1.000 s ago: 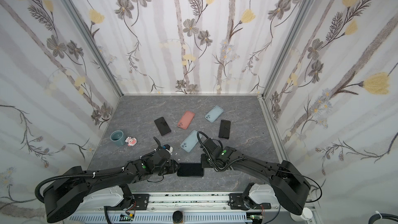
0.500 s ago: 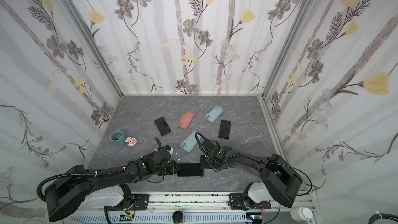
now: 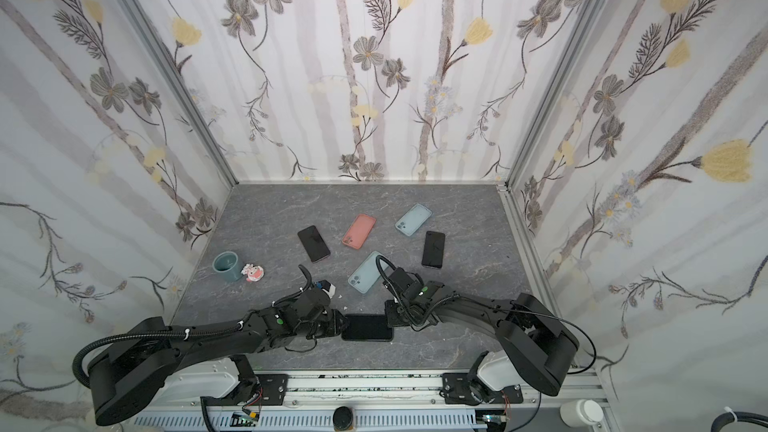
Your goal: Put the phone into the phone case
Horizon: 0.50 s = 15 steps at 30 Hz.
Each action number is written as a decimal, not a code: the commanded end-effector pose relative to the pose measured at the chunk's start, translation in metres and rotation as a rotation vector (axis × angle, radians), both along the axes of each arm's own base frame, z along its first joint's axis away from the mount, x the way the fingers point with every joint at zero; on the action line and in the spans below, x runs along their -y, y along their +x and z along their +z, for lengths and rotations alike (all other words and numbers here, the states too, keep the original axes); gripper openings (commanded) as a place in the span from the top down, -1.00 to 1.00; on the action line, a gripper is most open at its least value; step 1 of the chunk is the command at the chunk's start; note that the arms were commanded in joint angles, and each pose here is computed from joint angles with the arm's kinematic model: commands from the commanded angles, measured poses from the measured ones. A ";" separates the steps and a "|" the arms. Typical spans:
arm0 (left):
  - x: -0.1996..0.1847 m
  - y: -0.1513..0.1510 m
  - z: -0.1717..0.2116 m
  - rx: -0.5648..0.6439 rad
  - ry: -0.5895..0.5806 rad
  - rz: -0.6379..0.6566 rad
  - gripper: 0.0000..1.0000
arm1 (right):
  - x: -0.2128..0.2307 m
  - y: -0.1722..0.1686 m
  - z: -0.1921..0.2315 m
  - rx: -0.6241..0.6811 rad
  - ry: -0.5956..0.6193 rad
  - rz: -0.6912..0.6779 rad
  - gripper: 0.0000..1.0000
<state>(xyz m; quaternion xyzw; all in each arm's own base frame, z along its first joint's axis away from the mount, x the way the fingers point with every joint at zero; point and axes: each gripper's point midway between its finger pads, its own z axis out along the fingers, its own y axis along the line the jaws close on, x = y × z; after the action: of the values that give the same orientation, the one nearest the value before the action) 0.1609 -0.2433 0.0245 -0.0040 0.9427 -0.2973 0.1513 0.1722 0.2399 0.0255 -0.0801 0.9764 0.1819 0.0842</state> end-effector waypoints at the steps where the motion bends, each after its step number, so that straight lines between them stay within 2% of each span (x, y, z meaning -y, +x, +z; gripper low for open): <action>1: 0.003 0.002 0.003 0.012 -0.014 -0.004 0.40 | 0.016 -0.012 -0.015 -0.048 -0.083 0.009 0.77; 4: 0.004 0.002 0.003 0.011 -0.017 -0.005 0.39 | 0.017 -0.015 -0.020 -0.068 -0.100 0.019 0.82; 15: 0.004 0.002 0.003 0.010 -0.017 -0.005 0.39 | 0.011 -0.018 -0.020 -0.068 -0.129 0.058 0.80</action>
<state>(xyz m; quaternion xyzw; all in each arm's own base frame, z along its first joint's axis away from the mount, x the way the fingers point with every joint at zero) 0.1600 -0.2446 0.0243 -0.0024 0.9423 -0.2998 0.1487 0.1688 0.2402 0.0196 -0.0970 0.9810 0.1511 0.0730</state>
